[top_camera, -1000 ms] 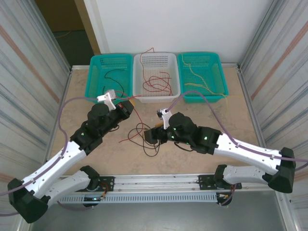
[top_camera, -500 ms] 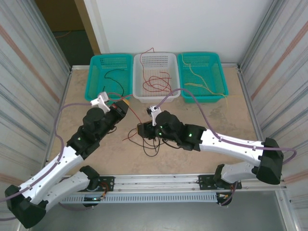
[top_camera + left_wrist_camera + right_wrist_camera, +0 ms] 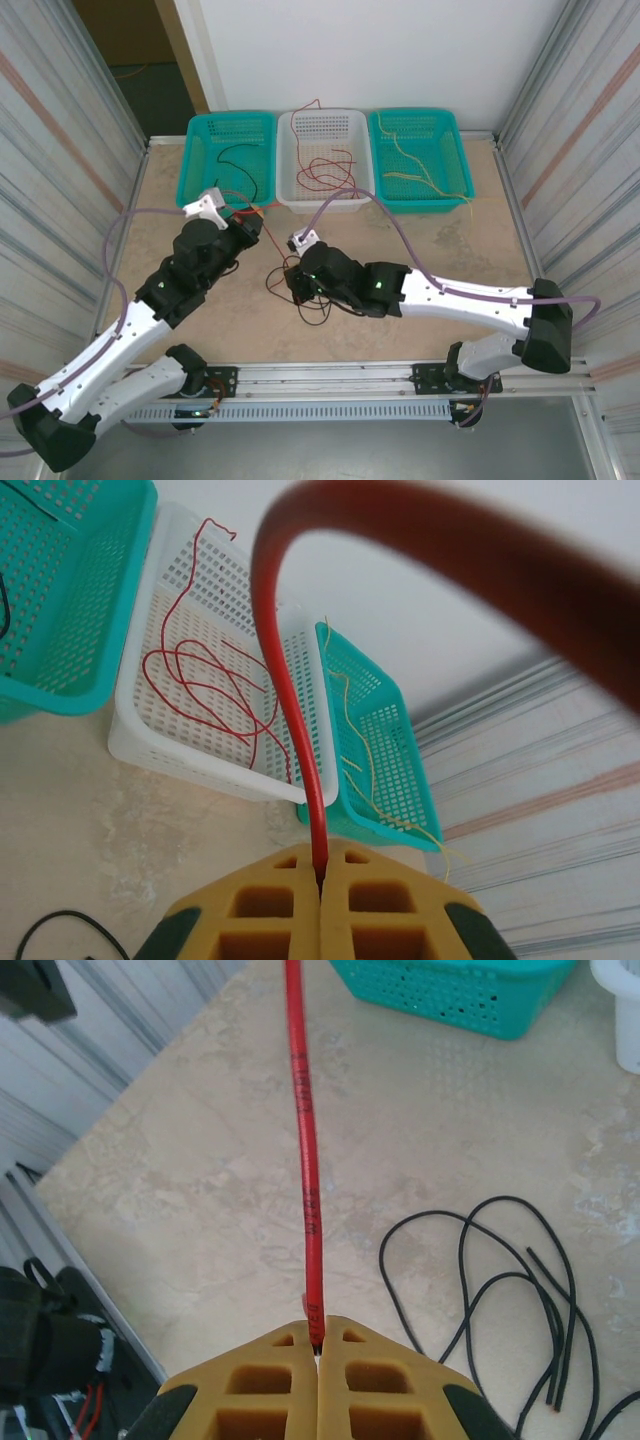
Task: Untangle the cables
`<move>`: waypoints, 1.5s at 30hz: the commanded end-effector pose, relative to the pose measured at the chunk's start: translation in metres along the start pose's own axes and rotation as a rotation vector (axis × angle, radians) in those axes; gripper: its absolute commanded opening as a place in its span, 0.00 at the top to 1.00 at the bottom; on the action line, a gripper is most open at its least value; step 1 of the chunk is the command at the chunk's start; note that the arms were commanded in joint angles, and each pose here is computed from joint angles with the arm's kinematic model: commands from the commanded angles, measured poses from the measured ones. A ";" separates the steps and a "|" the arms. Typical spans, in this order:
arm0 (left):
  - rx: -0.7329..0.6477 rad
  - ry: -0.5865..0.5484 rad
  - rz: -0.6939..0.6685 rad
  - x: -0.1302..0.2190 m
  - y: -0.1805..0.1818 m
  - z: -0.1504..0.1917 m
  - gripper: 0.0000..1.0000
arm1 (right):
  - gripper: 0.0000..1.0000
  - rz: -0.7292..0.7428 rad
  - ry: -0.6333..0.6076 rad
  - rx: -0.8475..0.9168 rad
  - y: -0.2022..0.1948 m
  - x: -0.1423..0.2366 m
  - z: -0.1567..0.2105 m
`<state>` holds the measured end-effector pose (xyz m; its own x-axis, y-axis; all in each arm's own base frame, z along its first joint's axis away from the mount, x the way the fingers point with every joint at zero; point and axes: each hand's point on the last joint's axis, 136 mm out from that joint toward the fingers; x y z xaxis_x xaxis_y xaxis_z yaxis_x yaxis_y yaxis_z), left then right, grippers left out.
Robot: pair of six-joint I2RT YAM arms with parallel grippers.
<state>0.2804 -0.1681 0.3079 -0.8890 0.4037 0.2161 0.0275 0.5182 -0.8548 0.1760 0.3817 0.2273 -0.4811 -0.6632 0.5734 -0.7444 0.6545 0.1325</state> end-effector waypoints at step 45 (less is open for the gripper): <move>0.009 0.038 -0.066 -0.207 0.001 -0.147 1.00 | 0.54 0.279 0.095 -0.237 -0.168 0.050 0.070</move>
<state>0.5214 -0.1169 0.3093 -0.8731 0.3230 0.3652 -0.1186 0.5859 -0.8017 0.2431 0.2157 0.1750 -0.5871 -0.4022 0.7025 -0.4843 0.8699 0.0934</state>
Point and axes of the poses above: each hand's point on the last joint's axis, 136 mm out from that joint toward the fingers, its own x axis back along the fingers, its own y axis along the line the jaws close on, z = x × y, and after that the axes turned 12 degrees about x, right-handed
